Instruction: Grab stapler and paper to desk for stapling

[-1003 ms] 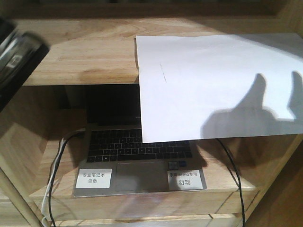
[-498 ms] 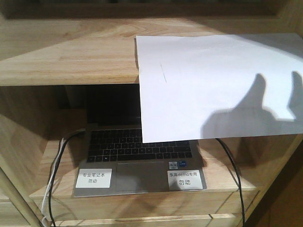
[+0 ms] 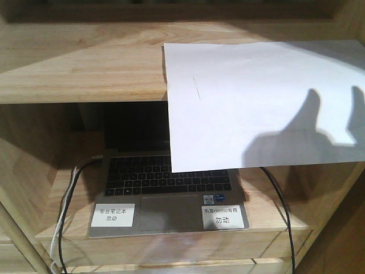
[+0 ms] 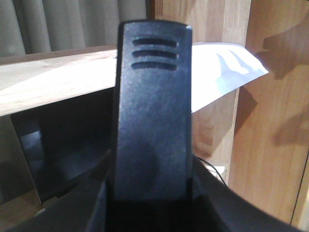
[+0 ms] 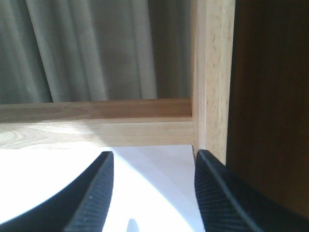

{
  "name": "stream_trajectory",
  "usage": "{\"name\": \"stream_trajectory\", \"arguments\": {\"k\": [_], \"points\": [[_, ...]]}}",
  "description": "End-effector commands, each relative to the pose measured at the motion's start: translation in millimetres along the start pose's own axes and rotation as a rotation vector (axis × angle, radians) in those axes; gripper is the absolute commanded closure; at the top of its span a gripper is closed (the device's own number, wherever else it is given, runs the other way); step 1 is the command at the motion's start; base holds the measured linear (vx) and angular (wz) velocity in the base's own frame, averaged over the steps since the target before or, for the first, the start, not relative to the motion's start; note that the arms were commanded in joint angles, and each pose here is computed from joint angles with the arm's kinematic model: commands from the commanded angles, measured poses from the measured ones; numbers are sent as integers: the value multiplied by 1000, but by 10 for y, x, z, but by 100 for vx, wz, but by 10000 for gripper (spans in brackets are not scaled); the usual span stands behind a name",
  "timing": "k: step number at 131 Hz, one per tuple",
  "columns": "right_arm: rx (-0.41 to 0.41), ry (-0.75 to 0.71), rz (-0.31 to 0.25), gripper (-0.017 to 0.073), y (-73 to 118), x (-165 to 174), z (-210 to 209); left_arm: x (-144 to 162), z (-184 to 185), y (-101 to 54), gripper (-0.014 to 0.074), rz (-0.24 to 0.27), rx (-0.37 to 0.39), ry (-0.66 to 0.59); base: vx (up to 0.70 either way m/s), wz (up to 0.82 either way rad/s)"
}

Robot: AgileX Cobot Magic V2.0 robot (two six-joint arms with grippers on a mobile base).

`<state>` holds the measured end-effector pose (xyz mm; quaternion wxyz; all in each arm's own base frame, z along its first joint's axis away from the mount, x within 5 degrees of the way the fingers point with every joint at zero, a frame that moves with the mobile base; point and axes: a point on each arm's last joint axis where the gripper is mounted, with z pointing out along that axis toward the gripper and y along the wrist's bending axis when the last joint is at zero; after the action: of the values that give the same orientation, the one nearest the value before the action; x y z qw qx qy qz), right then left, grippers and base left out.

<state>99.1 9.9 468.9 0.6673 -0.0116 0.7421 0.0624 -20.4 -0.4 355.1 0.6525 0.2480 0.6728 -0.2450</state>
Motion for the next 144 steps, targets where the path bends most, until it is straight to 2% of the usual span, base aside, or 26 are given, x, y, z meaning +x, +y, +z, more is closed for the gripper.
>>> {"name": "stream_trajectory", "arguments": {"k": [1,144], "points": [[7,-94,-7,199,-1,-135,-17,-174,-9,5,600,-11,-1,-124,0,0],[9,-104,-8,198,-3,-144,-18,-174,-9,5,600,-11,-1,-123,0,0]]}}
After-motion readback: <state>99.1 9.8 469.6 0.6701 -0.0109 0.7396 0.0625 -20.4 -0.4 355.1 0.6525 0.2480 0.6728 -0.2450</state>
